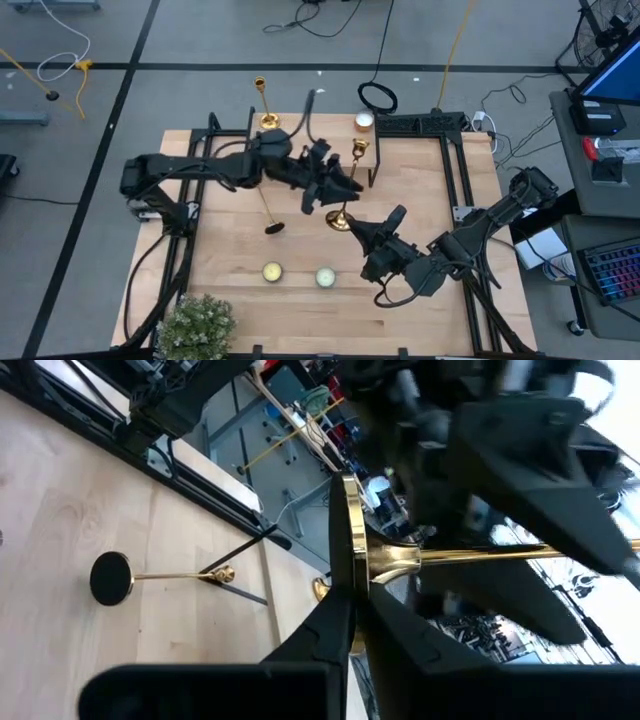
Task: Pick & Place candle stick holders
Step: Put the right gold candle holder on the shelf aligned with the other gold candle holder
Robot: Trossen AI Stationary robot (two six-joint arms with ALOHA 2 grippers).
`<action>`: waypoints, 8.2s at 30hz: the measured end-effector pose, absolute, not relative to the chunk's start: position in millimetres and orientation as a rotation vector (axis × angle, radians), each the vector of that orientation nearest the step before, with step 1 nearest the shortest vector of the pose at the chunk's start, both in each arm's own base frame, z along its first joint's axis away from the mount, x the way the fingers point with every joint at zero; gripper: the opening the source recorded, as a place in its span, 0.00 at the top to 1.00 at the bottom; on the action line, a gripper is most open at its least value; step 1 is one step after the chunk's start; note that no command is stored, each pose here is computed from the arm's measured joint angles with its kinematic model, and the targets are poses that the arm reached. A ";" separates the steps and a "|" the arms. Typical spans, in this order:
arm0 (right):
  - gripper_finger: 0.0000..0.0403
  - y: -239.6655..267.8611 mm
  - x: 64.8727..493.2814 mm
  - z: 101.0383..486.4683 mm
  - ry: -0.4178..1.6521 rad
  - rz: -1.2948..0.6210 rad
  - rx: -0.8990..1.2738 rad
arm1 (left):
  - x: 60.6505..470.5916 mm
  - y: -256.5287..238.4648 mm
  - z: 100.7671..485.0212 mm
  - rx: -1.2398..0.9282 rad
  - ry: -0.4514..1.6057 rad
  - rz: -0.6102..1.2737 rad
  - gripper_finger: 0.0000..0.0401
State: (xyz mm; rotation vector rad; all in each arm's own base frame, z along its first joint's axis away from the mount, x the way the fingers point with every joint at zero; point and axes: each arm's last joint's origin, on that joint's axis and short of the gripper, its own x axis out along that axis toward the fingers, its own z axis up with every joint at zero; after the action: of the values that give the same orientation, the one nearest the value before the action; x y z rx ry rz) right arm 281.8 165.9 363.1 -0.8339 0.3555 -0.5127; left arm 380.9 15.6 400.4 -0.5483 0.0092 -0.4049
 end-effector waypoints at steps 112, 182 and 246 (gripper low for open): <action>0.51 124.8 264.3 432.5 -0.127 -0.878 0.120 | 184.1 90.1 352.9 -0.282 0.346 0.716 0.96; 0.54 -34.7 308.7 390.6 -0.031 -0.278 0.403 | 185.0 169.6 301.1 -0.207 0.327 0.752 0.96; 0.58 -35.8 308.5 389.8 -0.022 -0.283 0.396 | 190.7 178.1 315.6 -0.199 0.470 0.740 0.96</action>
State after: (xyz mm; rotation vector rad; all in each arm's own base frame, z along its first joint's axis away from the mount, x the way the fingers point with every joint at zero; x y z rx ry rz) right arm 308.5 -35.8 389.8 0.3959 -0.0224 -0.2834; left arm 190.7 178.1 315.6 -0.1990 0.4698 0.7399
